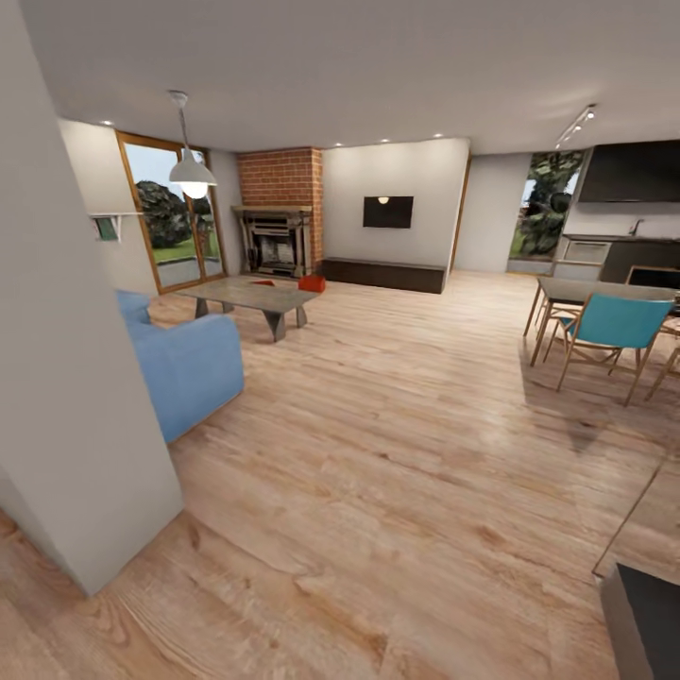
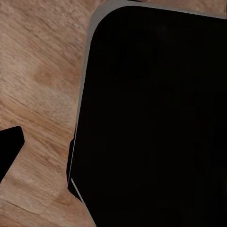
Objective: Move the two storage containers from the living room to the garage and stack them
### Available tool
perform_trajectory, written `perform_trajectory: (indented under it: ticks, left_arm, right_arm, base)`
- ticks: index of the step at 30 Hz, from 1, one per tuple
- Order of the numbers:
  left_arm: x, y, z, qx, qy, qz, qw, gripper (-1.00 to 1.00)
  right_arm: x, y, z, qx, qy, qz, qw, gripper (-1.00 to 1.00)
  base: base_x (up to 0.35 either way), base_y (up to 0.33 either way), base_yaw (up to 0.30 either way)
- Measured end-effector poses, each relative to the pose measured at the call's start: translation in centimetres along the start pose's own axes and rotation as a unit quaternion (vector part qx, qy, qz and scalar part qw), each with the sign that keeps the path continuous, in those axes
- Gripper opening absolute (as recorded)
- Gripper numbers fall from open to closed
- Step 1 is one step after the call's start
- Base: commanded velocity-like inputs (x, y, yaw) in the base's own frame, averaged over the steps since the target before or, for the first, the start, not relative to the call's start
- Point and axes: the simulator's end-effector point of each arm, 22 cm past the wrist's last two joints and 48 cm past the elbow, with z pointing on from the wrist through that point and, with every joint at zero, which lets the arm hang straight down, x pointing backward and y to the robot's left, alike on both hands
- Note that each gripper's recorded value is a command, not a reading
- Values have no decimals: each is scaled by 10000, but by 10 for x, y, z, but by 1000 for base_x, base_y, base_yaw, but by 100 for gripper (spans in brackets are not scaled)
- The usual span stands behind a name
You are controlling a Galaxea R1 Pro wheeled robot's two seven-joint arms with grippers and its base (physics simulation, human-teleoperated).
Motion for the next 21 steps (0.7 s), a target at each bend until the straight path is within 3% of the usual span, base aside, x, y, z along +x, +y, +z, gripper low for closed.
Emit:
perform_trajectory:
  ticks: [9,21]
  left_arm:
    - [0,0,0,-2,0,0,10000,100]
    - [0,0,0,2,0,0,10000,100]
  right_arm:
    - [0,0,0,0,4,0,10000,100]
    - [1,0,0,-2,22,-10,10000,100]
  base:
    - [321,0,-241]
    - [322,0,-21]
